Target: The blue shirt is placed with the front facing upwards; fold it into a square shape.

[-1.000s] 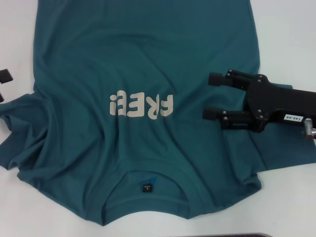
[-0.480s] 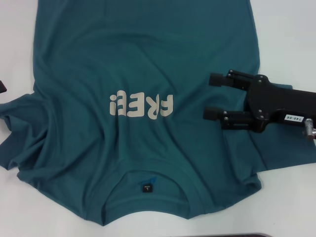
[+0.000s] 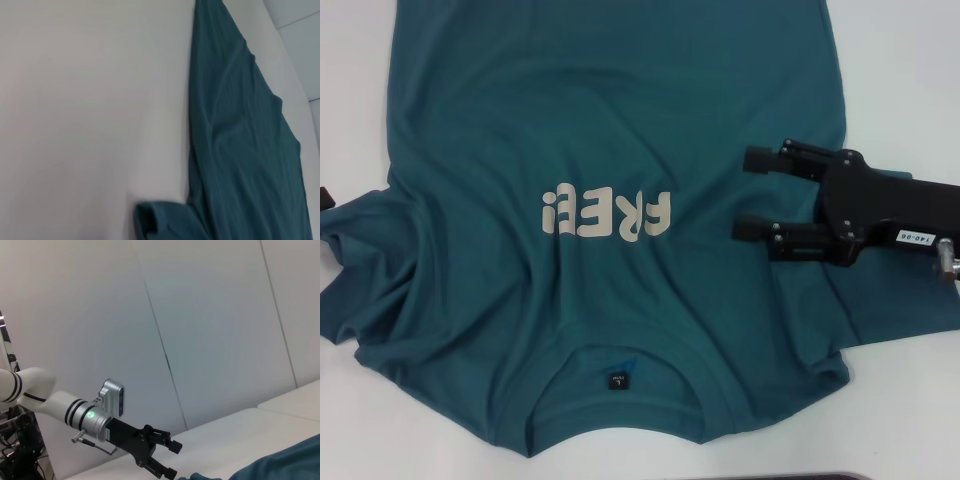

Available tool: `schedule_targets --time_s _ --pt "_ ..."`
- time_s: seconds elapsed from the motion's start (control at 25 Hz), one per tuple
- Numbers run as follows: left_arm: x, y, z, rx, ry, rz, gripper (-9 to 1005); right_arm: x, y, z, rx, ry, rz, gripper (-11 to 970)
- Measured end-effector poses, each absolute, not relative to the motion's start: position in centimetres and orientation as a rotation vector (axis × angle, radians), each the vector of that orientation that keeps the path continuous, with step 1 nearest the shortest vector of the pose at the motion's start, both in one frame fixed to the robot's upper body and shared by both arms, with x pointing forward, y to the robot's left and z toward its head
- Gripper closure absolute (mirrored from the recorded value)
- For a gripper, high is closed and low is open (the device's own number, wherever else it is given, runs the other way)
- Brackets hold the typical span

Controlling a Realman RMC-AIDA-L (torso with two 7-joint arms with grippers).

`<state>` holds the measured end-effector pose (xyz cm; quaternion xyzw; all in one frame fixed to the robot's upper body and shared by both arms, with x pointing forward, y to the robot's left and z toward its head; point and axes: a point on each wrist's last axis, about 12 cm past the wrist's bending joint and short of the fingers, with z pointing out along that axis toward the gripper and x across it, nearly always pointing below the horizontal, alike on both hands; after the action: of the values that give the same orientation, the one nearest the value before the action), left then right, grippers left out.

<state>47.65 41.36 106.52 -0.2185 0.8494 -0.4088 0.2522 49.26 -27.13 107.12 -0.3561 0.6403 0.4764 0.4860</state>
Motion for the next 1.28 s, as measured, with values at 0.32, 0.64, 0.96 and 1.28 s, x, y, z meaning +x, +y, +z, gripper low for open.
schedule_targets --time_s 0.32,0.64,0.96,1.28 --pt "48.0 41.0 105.9 -0.618 2.311 -1.110 49 49.3 -27.3 107.2 -0.860 1.557 1.154 57" --pt "48.2 40.8 105.6 -0.615 2.322 -1.112 50 49.3 -27.3 107.2 -0.860 1.558 1.153 58" --pt "48.3 40.3 105.4 -0.609 2.333 -1.127 50 49.3 -27.3 107.2 -0.859 1.558 1.153 59" --pt "49.0 39.6 105.2 -0.588 2.347 -1.145 51 49.4 -27.4 107.2 -0.859 1.558 1.150 60"
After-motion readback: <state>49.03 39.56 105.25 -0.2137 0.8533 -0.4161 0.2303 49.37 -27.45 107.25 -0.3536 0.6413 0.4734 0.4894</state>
